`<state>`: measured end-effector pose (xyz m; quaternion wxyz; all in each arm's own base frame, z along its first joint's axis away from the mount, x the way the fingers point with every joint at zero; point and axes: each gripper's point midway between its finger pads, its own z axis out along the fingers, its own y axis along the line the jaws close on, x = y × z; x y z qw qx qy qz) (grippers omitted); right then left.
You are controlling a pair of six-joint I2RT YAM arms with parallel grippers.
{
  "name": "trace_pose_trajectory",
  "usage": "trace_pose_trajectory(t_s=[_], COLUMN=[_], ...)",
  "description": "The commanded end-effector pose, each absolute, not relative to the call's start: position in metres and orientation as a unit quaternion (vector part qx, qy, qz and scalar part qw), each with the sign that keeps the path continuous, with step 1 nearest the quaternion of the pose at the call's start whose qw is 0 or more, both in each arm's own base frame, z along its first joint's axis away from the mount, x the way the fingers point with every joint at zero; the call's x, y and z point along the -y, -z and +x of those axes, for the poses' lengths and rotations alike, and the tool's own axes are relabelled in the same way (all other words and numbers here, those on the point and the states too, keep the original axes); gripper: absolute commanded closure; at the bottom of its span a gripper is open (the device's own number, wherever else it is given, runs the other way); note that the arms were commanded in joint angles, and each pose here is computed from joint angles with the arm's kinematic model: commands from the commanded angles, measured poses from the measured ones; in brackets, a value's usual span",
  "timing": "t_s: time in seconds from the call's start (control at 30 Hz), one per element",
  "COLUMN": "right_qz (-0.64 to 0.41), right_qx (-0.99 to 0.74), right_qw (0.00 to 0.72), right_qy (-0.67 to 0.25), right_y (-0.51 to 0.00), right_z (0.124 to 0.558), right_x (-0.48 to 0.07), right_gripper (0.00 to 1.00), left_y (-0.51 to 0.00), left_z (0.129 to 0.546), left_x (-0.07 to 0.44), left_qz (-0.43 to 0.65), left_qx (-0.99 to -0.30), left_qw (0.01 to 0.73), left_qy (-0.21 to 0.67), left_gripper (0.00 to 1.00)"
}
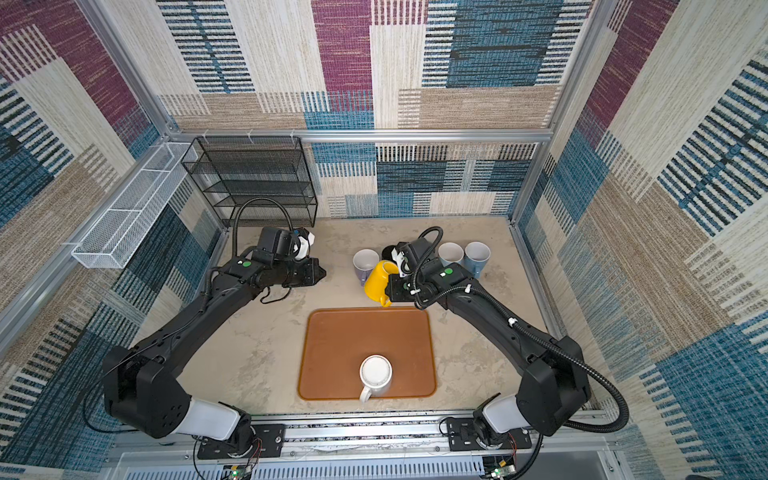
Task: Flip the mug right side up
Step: 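Tilt the yellow mug toward the left gripper while the left gripper reaches to meet it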
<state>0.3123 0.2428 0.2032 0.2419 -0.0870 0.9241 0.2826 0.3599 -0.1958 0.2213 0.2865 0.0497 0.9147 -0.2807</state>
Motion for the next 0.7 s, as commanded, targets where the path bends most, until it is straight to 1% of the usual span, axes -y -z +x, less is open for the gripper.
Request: trace_pose_trajectory(t_s=[0.0, 0.13, 0.33, 0.67], right_qz=[-0.105, -0.106, -0.12, -0.145], right_qx=[-0.867, -0.835, -0.785, -0.741], right_qw=[0.309, 0.331, 0.352, 0.357], right_qy=[-0.377, -0.427, -0.495, -0.549], right_y=[-0.253, -0.274, -0.3, -0.322], right_z=[0.333, 0.344, 0.358, 0.369], right_x=[-0.269, -0.279, -0.298, -0.319], right_gripper=[1.0, 1.0, 1.0, 1.0], left_y=[-0.247, -0.262, -0.275, -0.283], left_z=[0.359, 0.358, 0.353, 0.349], left_x=[0.21, 0.212, 0.217, 0.217], left_qz=[0.057, 0.055, 0.048, 0.031], left_qx=[-0.884, -0.865, -0.84, -0.81], left_qw=[0.294, 0.294, 0.293, 0.316], left_qy=[0.358, 0.402, 0.455, 0.493], left_gripper=[0.85, 0.79, 0.77, 0.74])
